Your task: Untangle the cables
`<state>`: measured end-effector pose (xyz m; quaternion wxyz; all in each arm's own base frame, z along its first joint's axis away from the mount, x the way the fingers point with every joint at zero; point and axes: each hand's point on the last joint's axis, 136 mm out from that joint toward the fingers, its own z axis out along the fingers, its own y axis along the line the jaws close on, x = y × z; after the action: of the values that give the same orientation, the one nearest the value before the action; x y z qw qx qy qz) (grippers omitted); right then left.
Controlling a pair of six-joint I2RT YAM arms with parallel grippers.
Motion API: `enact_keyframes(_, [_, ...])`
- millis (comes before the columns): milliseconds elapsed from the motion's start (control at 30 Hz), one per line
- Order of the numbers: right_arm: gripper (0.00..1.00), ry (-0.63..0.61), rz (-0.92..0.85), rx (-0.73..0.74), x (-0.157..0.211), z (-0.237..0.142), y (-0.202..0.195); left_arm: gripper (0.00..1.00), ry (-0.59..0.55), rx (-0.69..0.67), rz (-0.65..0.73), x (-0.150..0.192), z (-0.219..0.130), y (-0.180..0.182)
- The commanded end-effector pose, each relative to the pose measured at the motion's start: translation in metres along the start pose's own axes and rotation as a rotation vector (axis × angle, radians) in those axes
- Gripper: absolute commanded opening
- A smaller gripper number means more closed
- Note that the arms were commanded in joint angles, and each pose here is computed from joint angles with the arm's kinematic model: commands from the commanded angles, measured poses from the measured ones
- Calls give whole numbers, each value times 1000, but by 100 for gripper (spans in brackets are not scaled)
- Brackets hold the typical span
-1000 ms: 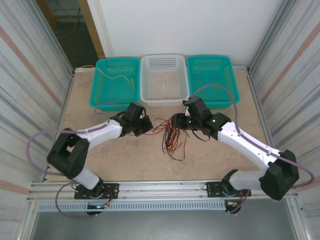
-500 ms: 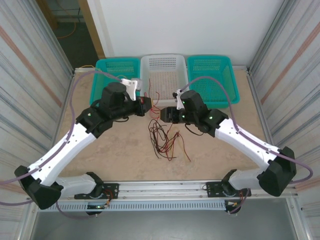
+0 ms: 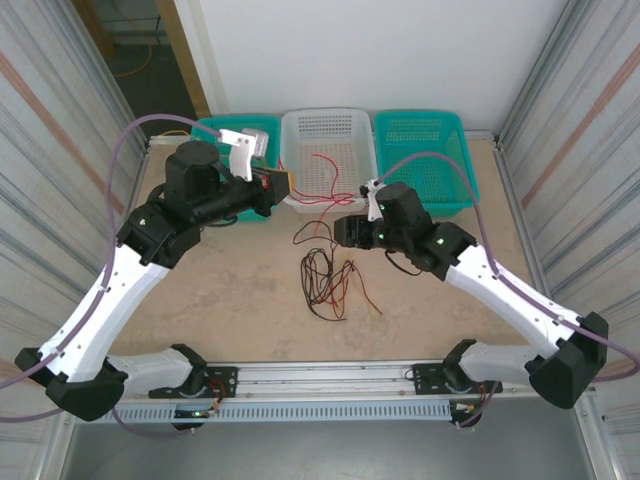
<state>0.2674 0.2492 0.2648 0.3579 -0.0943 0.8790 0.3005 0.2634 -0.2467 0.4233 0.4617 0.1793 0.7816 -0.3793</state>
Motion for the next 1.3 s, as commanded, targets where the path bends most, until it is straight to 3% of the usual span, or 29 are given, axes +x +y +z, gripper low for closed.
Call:
enact_keyframes(0, [61, -67, -16, -41, -11, -21, 7, 0, -11, 101, 42, -7, -14, -23])
enact_keyframes(267, [64, -262, 29, -177, -51, -74, 28, 0, -37, 177, 42, -14, -24, -35])
enact_keyframes(433, [67, -303, 23, -209, -60, -86, 33, 0, -95, 225, -53, -26, -29, -29])
enact_keyframes(700, [68, -256, 86, -393, -43, -53, 56, 0, -191, 381, -211, -45, -31, -40])
enact_keyframes(933, [65, -159, 15, -313, -8, 1, 57, 0, -234, 446, -303, -59, -33, -45])
enact_keyframes(967, [60, -150, 19, -292, -6, 9, 53, 0, -238, 453, -307, -60, -33, -46])
enact_keyframes(1033, [39, -131, 25, -246, 2, 27, 42, 0, -238, 436, -301, -60, -32, -44])
enact_keyframes(1067, [35, -123, 27, -223, 6, 34, 36, 0, -235, 413, -303, -59, -31, -41])
enact_keyframes(1167, [37, -92, 43, -175, 20, 53, 22, 0, -245, 406, -321, -62, -32, -37])
enact_keyframes(1267, [48, -51, 51, -194, 31, 64, 25, 0, -254, 414, -329, -66, -34, -38])
